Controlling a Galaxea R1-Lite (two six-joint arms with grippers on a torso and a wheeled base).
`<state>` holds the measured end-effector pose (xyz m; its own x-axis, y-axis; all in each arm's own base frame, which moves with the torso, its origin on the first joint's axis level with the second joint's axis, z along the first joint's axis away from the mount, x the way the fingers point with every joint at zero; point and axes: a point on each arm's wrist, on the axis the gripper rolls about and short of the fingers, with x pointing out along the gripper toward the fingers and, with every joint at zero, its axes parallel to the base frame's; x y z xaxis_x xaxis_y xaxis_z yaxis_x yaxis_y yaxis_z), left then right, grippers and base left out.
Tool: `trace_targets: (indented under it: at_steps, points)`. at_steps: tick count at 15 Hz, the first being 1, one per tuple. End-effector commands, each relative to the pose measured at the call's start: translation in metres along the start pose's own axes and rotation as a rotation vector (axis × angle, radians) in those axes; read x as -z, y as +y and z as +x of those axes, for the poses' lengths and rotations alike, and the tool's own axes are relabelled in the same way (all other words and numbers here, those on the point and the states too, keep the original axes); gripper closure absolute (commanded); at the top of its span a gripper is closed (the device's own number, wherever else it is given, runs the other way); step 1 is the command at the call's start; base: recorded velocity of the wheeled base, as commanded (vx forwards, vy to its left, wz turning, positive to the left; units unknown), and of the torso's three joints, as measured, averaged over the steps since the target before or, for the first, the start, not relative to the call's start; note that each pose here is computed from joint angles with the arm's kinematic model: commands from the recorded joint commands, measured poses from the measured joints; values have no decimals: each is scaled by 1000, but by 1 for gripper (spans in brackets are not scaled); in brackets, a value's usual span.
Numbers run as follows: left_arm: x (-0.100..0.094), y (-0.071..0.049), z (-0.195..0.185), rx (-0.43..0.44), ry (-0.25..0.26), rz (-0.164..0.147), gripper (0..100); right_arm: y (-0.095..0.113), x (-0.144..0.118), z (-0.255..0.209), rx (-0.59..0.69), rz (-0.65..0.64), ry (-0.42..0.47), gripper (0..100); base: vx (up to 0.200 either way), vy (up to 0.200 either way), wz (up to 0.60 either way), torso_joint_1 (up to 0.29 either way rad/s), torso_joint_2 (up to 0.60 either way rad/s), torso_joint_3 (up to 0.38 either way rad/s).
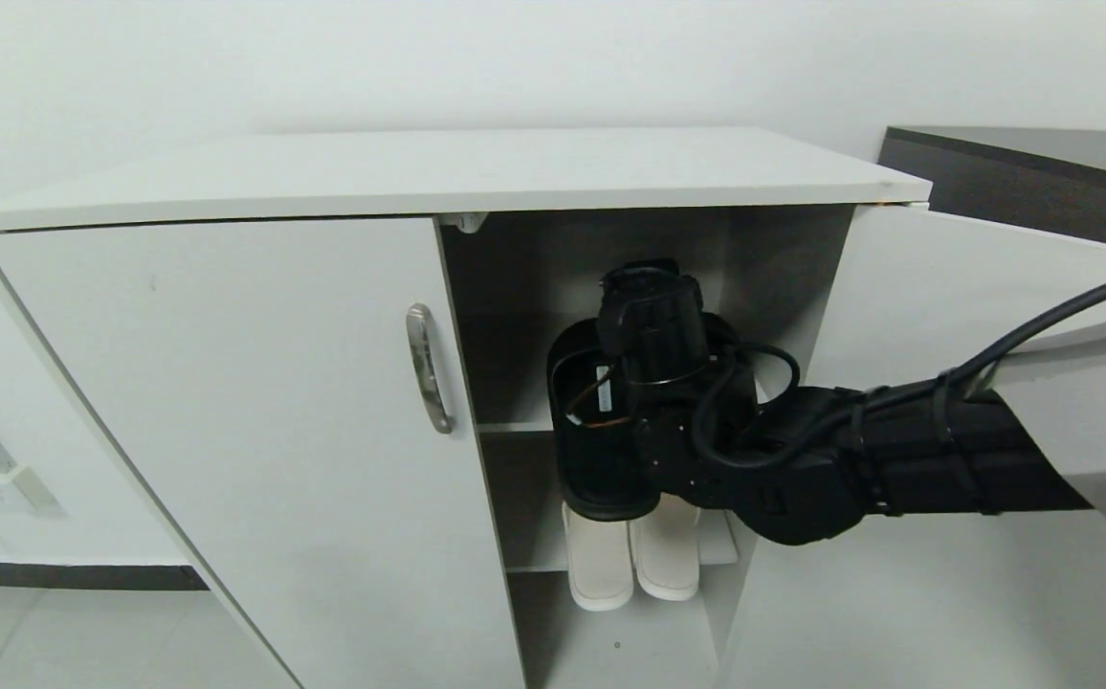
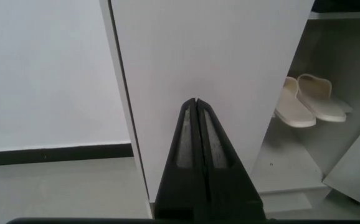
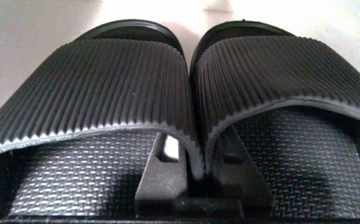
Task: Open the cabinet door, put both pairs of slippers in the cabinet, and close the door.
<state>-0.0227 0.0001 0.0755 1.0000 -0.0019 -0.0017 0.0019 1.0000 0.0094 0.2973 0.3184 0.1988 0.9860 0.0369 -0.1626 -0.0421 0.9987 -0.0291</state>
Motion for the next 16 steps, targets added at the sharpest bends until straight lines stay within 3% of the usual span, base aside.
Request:
trace_targets:
  at_steps: [1, 16]
  points:
    - [0, 0, 0, 0, 0, -2, 100, 3, 2, 24, 33, 4, 5, 100, 0, 0, 0, 0, 0, 0]
    - [0, 0, 0, -2, 0, 0, 100, -6, -20, 76, 110, 60, -29, 100, 0, 0, 0, 0, 0, 0]
